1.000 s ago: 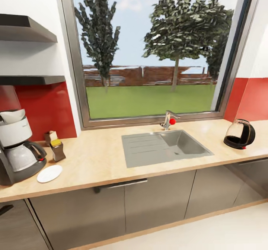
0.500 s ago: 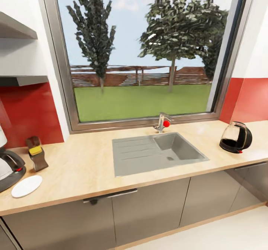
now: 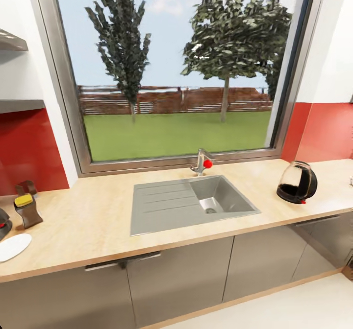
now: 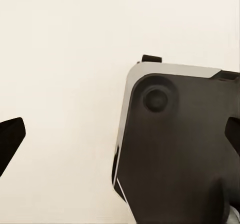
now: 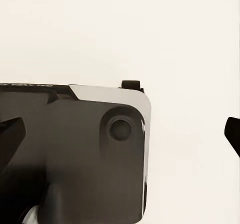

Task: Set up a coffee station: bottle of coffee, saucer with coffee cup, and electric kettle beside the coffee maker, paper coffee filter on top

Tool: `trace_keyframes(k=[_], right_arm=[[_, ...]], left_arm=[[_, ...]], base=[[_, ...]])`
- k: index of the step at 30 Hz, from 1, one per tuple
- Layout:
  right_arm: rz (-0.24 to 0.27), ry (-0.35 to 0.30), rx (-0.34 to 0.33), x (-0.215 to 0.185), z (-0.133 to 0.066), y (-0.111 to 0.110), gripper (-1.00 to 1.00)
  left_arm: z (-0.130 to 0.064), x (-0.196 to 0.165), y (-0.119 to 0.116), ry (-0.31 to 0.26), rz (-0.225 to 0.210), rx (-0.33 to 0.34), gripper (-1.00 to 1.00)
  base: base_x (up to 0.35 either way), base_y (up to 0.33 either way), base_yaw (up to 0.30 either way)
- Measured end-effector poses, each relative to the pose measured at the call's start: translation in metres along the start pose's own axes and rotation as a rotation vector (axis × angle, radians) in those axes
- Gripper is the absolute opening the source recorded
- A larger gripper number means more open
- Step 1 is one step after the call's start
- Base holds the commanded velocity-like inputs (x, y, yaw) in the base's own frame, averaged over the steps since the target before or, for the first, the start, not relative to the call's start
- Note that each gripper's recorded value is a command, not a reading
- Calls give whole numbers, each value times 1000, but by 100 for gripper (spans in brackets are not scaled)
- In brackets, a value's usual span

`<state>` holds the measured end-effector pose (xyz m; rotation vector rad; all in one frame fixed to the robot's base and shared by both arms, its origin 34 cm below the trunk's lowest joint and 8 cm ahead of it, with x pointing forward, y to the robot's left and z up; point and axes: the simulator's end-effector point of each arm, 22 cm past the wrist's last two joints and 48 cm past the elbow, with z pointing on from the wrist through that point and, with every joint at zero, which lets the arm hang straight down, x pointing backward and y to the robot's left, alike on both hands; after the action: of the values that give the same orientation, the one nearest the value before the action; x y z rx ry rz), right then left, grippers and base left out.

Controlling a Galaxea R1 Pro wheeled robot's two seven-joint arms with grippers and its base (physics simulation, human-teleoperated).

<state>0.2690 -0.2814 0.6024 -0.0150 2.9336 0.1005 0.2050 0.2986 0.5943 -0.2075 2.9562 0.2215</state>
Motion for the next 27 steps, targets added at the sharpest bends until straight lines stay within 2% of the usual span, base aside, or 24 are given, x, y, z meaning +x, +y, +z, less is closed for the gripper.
trace_keyframes(k=[7, 14, 27], right_arm=[[0, 0, 0, 0, 0, 0, 100], [-1, -1, 0, 0, 0, 0, 100], [1, -1, 2, 0, 0, -1, 100]], left_arm=[[0, 2, 0, 3, -1, -1, 100], [0, 1, 5, 3, -3, -7, 100], [0, 12, 9, 20, 0, -13, 100]], base=[[0, -312, 9], [0, -312, 189], [19, -312, 11]])
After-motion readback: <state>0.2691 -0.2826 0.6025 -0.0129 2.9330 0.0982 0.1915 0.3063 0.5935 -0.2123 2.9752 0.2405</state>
